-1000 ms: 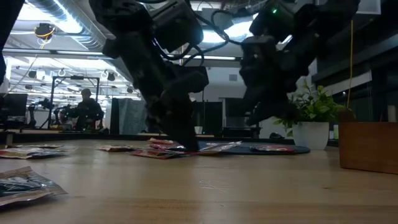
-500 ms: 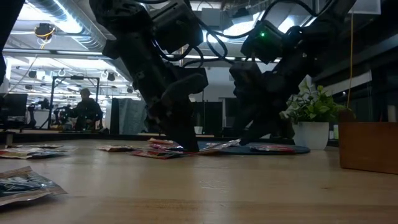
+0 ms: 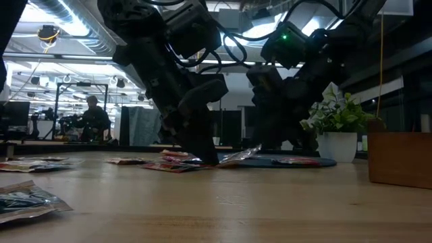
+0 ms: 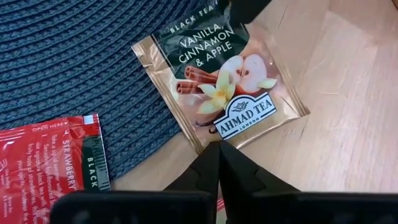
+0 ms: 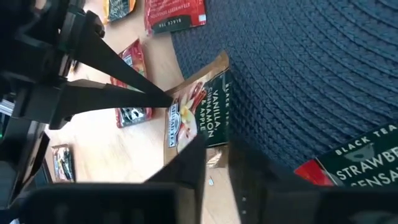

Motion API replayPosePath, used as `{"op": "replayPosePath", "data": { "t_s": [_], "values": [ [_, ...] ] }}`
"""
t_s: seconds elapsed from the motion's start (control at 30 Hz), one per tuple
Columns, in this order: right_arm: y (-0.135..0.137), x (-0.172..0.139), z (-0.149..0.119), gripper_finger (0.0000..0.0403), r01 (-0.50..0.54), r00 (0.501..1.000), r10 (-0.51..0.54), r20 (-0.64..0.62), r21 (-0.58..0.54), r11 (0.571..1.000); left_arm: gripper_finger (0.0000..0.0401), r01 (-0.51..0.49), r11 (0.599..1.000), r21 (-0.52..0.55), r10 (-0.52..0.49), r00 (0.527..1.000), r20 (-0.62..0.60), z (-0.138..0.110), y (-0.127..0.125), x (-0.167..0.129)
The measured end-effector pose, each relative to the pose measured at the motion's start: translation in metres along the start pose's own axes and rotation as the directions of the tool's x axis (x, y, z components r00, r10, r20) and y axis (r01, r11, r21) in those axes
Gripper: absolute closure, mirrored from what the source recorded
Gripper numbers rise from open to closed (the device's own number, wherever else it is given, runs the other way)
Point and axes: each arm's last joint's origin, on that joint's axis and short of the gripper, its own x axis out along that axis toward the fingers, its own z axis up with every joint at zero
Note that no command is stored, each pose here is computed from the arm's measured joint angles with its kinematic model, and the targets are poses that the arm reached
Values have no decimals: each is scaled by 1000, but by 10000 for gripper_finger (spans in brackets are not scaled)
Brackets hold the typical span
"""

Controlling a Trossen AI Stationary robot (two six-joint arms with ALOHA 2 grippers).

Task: Pick & Place Tea
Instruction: Put the brown tea bag into the middle section of the wooden organizer

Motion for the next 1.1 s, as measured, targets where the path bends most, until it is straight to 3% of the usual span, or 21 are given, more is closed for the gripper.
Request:
{"op": "replayPosePath", "data": {
  "t_s": [0.1,0.47,0.73,1.1],
  "values": [
    [0,0,0,393,0,1000,0,0,0,1000,391,4,1000,2,-4,1000,-1,0,-1,0],
    [0,0,-1,397,-17,999,16,-27,-12,1000,389,136,990,-29,-138,987,-87,2,-1,-12],
    [6,-6,0,400,-70,997,69,-43,-24,997,393,158,986,-43,-161,984,-72,15,-1,-57],
    [40,-53,9,400,-168,985,170,24,-64,984,395,151,987,-54,-151,988,1,18,-3,-124]
  ]
}}
